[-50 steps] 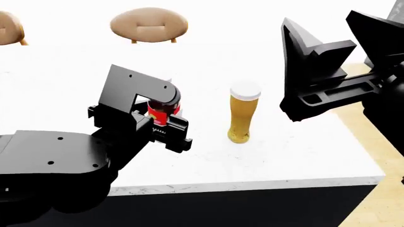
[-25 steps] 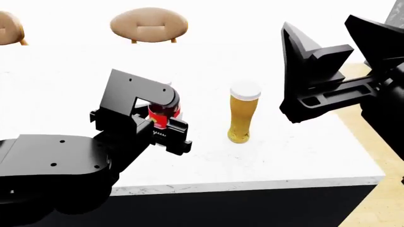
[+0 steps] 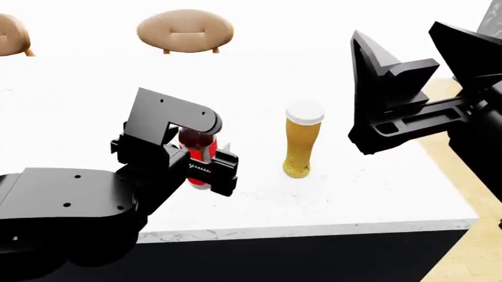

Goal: Move the drinks to the dining counter.

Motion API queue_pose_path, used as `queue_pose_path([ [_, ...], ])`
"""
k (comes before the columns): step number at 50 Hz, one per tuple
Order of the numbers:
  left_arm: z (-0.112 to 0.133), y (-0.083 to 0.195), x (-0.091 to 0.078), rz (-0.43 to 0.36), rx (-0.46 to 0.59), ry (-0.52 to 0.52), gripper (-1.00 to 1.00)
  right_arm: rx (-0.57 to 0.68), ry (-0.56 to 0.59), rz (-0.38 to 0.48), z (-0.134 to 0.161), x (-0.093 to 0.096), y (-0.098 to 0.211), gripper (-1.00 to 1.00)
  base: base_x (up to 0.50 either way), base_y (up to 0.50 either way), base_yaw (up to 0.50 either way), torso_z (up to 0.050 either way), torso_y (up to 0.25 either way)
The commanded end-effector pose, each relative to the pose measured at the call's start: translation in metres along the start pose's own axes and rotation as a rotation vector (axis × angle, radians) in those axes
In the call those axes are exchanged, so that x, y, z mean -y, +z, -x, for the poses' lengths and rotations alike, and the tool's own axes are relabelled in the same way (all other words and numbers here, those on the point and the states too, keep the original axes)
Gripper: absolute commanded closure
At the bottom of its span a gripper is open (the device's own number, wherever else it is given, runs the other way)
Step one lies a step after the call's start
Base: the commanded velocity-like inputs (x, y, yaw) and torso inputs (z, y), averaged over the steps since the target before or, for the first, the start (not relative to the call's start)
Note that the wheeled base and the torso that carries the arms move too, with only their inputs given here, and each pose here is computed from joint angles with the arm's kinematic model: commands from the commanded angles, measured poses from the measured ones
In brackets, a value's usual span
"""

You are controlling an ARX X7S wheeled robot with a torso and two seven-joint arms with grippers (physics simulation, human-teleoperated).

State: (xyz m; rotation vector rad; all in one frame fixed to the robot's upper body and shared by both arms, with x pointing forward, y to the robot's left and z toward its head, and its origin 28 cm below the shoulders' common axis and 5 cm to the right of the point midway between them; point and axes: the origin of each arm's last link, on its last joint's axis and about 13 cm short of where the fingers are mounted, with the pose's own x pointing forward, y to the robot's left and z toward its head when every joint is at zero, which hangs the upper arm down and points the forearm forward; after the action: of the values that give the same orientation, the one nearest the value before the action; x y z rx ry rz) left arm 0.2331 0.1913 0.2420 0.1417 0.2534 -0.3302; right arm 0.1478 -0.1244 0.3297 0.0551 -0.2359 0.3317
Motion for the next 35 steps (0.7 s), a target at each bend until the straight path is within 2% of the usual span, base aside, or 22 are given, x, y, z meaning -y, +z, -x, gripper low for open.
queue_pose_path([
  [1, 0.002, 0.002, 0.000, -0.004, 0.002, 0.003, -1.00, 0.000, -0.004, -0.002, 0.000, 0.001, 0.000, -1.00, 0.00, 0.00, 0.00, 0.000, 0.000],
  [7, 0.010, 0.016, -0.003, -0.003, 0.040, 0.019, -1.00, 0.000, -0.008, -0.005, 0.001, 0.002, 0.000, -1.00, 0.00, 0.00, 0.00, 0.000, 0.000],
  [16, 0.039, 0.052, -0.010, 0.016, 0.163, 0.054, -1.00, 0.006, -0.013, -0.005, 0.003, 0.002, 0.003, -1.00, 0.00, 0.00, 0.00, 0.000, 0.000],
  [29, 0.063, 0.076, -0.012, 0.031, 0.254, 0.054, -1.00, 0.007, -0.009, 0.002, 0.005, 0.002, 0.004, -1.00, 0.00, 0.00, 0.00, 0.000, 0.000],
  [35, 0.084, 0.092, -0.010, 0.045, 0.338, 0.036, -1.00, 0.005, -0.017, -0.003, 0.006, 0.003, 0.001, -1.00, 0.00, 0.00, 0.00, 0.000, 0.000],
])
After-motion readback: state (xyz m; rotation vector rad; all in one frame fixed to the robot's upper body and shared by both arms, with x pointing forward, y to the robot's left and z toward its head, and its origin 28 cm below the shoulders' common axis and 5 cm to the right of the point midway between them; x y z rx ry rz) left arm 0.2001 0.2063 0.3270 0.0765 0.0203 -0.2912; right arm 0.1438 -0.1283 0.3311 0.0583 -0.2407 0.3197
